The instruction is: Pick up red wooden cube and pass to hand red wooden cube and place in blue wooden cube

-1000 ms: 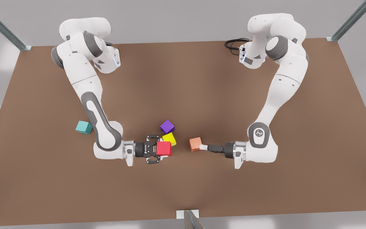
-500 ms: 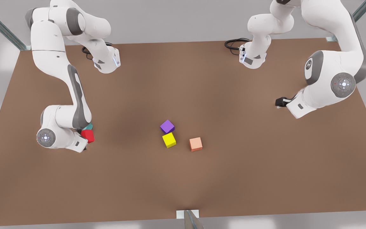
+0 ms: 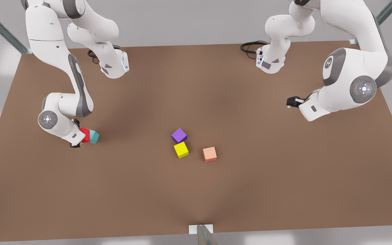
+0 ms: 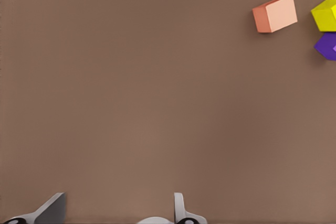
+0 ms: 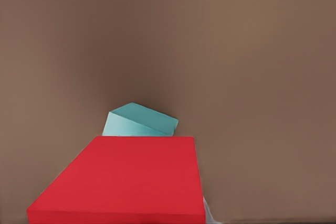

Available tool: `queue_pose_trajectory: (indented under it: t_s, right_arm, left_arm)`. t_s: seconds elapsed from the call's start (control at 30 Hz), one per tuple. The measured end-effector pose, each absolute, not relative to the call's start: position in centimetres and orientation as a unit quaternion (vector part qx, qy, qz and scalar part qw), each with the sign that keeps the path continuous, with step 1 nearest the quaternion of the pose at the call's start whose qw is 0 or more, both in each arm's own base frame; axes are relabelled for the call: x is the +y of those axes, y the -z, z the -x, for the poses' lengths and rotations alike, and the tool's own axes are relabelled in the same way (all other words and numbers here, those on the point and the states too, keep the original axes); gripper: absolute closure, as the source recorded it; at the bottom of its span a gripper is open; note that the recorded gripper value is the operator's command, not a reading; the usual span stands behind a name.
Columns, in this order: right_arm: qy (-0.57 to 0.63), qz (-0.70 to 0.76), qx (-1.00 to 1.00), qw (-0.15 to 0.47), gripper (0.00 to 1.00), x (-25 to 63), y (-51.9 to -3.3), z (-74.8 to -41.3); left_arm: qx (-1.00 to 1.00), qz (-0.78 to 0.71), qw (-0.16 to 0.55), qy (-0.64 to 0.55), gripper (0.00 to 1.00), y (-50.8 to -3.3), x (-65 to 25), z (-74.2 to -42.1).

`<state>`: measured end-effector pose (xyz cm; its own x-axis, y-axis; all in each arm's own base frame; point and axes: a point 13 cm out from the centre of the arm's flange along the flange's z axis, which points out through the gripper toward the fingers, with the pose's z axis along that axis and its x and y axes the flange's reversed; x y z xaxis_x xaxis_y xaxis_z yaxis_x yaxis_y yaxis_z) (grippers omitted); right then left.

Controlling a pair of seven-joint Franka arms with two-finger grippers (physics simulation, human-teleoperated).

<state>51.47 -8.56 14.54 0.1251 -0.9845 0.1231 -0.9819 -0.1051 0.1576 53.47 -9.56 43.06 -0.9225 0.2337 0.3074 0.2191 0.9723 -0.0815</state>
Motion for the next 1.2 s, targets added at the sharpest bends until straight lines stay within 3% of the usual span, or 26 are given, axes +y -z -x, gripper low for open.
queue_pose_trajectory:
  t_s: [0.5,0.53,0.57,0.6,0.87,1.2]
  right_arm:
    - [0.016,-0.722,-0.682,0.112,0.65,-9.8,-11.2,-47.8]
    - [0.015,-0.722,-0.683,0.112,0.62,-9.8,-11.1,-47.8]
    - [0.015,-0.722,-0.683,0.112,0.36,-9.8,-11.1,-47.8]
    - [0.014,-0.721,-0.683,0.111,0.00,-9.8,-11.1,-47.8]
    - [0.010,-0.715,-0.690,0.107,0.00,-10.2,-11.1,-48.3]
    - [0.008,-0.714,-0.694,0.093,0.00,-8.6,-15.1,-50.2]
  left_arm:
    - [-0.980,0.095,0.173,-0.016,0.00,-42.6,-8.7,-53.1]
    - [-0.980,0.094,0.174,-0.016,0.00,-42.5,-8.7,-53.1]
    - [-0.980,0.094,0.174,-0.016,0.00,-42.5,-8.7,-53.0]
    - [-0.980,0.093,0.175,-0.016,0.00,-42.5,-8.8,-53.0]
    - [-0.980,0.090,0.175,-0.014,0.00,-42.6,-8.8,-53.0]
    - [-0.979,0.088,0.182,-0.012,0.00,-42.3,-8.9,-52.7]
